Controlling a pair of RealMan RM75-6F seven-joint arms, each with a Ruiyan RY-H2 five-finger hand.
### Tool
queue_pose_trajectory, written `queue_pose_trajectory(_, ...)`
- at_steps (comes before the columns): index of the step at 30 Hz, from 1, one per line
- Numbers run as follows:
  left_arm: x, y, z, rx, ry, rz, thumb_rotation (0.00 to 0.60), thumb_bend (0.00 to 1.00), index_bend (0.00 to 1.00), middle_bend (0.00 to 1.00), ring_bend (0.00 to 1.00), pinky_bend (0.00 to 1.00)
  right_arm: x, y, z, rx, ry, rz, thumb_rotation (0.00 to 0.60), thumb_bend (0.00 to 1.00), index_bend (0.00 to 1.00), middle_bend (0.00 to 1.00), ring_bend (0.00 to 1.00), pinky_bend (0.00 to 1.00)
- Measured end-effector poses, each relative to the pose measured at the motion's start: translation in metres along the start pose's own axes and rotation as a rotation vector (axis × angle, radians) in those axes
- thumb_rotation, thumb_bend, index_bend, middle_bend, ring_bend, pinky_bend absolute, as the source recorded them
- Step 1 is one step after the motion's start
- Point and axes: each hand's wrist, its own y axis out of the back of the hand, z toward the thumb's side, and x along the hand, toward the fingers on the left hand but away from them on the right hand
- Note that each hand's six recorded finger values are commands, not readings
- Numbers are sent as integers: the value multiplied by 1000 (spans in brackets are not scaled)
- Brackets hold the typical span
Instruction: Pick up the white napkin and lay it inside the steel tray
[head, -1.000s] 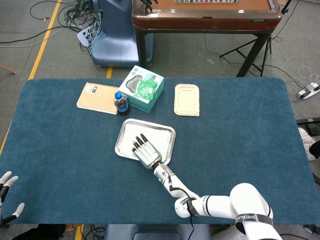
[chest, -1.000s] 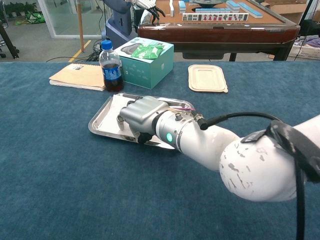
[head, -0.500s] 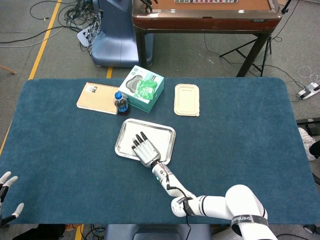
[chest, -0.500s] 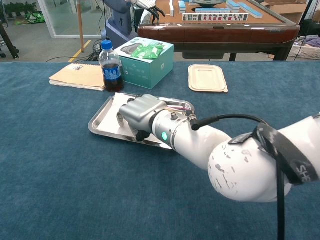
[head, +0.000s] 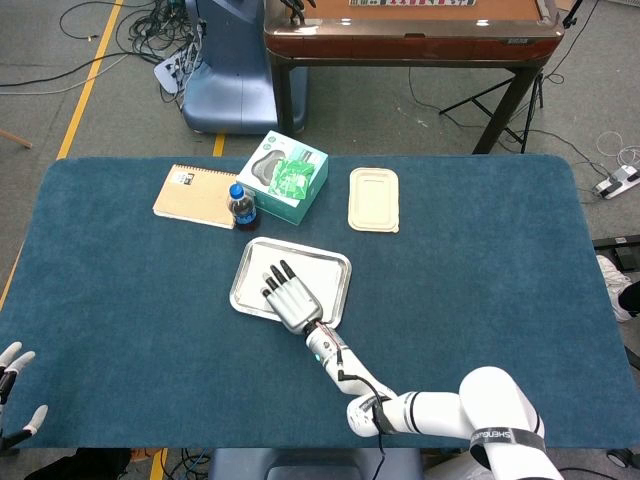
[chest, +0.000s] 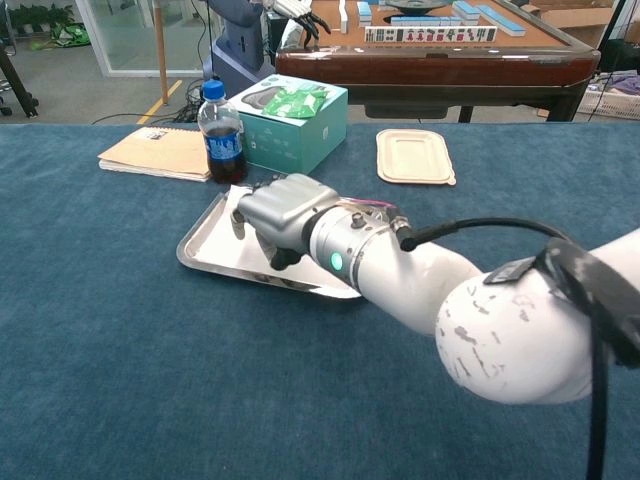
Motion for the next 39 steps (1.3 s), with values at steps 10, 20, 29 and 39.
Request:
queue_pose_trajectory(10, 8, 1, 7, 2, -27, 8, 600, 242, 174, 91, 92, 0, 61, 39, -60, -24, -108, -145, 600, 614, 283, 198, 55, 136)
queue_pose_trajectory(20, 19, 3, 16, 15, -60, 12, 600, 242, 174, 91, 93, 0, 157, 49, -147, 4, -294, -219, 600, 574, 283, 218, 89, 208)
queue_pose_trajectory(29, 29, 3, 26, 18, -88, 13, 600, 243, 174, 91, 93, 0, 251, 38, -203, -3, -462, -220, 600, 574, 278, 218, 89, 220)
queue_pose_trajectory(39, 33, 2, 36, 16, -111, 9, 600, 242, 170, 91, 92, 0, 329, 5, -224, -124, -568, -160, 600, 574, 237, 218, 89, 236)
